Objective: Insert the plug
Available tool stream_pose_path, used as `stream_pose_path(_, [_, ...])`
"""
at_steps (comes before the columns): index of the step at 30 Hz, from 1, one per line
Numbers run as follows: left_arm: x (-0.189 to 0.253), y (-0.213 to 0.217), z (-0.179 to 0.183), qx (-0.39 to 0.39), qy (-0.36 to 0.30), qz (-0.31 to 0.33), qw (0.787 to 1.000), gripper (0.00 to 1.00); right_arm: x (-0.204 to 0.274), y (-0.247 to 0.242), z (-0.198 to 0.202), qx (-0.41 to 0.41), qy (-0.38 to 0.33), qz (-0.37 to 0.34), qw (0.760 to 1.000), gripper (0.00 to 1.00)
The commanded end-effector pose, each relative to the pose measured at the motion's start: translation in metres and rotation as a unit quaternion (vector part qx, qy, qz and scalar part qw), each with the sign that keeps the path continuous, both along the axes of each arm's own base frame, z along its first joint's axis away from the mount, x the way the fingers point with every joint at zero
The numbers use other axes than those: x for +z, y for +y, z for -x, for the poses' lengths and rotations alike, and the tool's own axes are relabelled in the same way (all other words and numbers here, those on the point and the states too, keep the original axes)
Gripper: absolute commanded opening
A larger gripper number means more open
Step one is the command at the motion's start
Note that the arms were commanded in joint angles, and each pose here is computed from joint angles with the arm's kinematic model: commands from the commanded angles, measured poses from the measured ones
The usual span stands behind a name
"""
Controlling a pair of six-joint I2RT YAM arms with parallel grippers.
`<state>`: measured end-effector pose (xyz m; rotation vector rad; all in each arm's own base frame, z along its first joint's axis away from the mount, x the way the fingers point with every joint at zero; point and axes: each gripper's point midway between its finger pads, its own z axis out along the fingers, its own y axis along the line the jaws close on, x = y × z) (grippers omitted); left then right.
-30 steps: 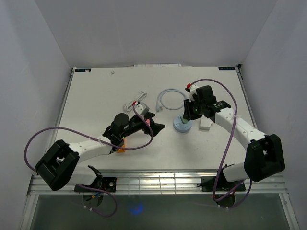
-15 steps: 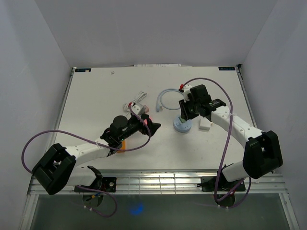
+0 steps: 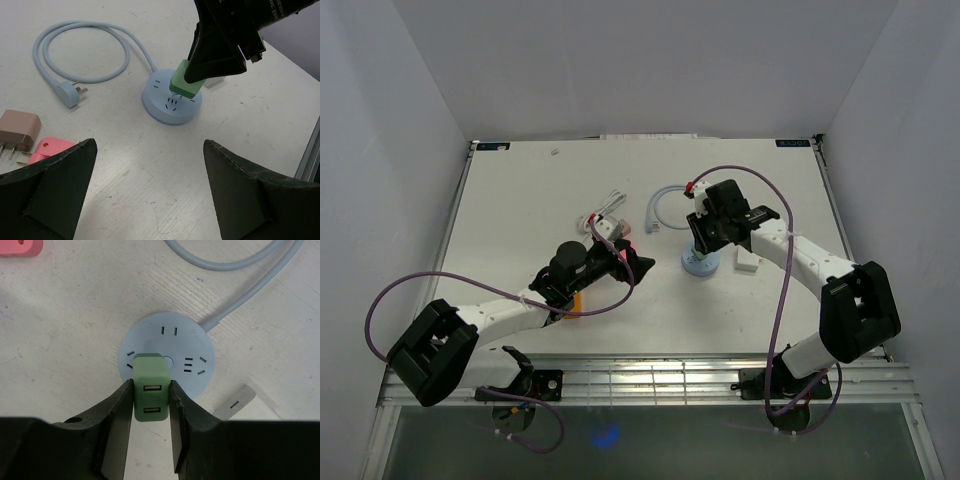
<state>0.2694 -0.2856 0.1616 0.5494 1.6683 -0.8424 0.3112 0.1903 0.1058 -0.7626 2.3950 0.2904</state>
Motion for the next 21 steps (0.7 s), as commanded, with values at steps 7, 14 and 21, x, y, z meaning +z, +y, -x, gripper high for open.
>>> stream_pose_path(7, [0.010, -0.002, 0.001, -0.007, -0.007, 0.007, 1.000, 0.98, 0.007, 0.011, -0.014, 0.009, -0.034, -0.007, 0.999, 0.08])
stream_pose_path(14, [0.008, -0.004, 0.001, -0.010, -0.004, 0.006, 1.000, 0.98, -0.002, 0.016, -0.012, 0.016, -0.028, -0.003, 0.999, 0.08])
stream_pose_path(21, [0.008, -0.004, 0.001, -0.010, -0.003, 0.005, 1.000, 0.98, -0.005, 0.012, -0.012, 0.008, -0.027, 0.011, 1.000, 0.08])
